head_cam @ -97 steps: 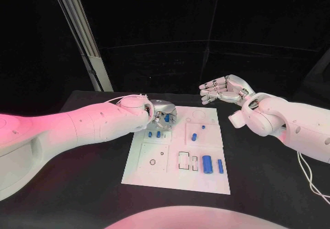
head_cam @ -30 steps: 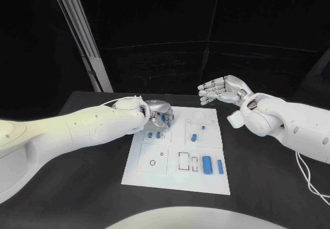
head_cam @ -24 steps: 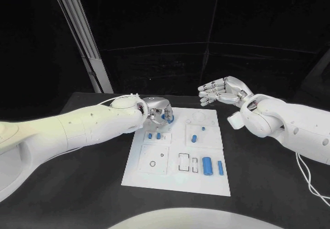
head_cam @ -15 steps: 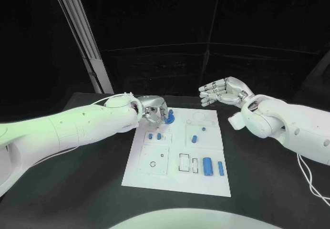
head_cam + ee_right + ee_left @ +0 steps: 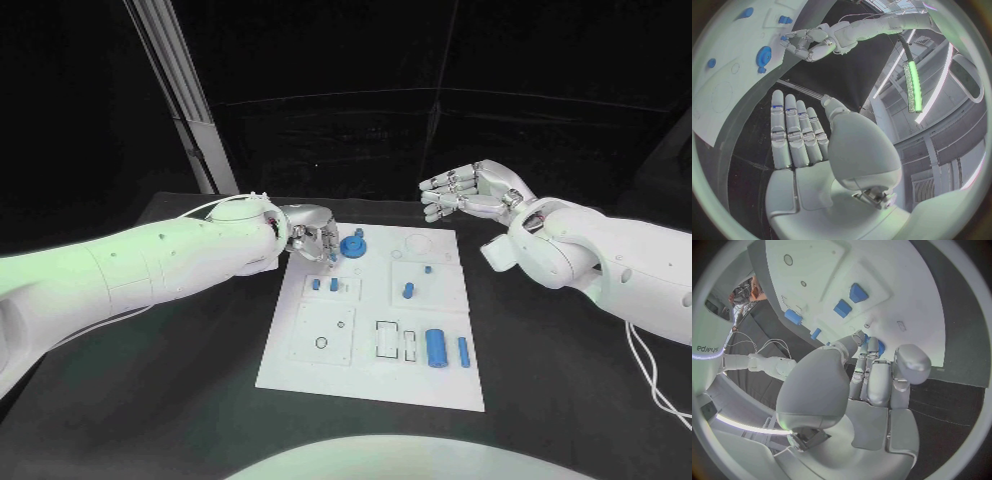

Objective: Assemble the parts on the task board

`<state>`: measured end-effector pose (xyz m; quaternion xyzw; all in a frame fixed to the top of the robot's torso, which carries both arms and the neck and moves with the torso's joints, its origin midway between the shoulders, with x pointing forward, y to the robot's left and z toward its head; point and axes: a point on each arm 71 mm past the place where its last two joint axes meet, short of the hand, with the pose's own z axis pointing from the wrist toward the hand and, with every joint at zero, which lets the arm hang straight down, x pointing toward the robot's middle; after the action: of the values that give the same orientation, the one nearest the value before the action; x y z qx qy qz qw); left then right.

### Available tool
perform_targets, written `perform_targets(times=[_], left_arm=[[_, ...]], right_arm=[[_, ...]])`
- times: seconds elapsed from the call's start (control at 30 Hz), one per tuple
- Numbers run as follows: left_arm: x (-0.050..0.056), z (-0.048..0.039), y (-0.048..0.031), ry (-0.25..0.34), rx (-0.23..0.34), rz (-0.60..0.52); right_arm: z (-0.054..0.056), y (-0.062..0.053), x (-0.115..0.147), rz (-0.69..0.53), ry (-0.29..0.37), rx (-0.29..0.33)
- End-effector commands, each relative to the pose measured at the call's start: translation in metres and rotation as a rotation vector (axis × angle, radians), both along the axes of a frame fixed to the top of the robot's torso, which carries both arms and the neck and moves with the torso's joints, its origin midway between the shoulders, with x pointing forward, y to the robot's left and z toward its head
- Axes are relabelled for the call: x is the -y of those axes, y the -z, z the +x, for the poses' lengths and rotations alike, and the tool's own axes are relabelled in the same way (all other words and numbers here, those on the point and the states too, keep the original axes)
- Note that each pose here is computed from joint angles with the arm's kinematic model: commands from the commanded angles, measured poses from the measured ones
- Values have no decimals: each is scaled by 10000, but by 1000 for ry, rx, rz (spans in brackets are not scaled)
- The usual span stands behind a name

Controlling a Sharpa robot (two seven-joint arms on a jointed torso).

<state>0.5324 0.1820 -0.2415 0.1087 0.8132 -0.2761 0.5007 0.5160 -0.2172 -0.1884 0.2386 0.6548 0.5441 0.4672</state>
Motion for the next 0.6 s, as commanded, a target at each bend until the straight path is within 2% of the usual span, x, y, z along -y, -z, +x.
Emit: perform_targets(times=[0.03, 0.3, 0.6], left_arm=[[-20, 8, 31, -15, -51, 31], [-49, 29, 49, -28, -60, 45], [-1, 41, 77, -20, -65, 45]], right_arm=[[0, -18, -5, 5, -8, 7], [0, -18, -3, 5, -7, 7], [1, -17, -17, 6, -10, 8]])
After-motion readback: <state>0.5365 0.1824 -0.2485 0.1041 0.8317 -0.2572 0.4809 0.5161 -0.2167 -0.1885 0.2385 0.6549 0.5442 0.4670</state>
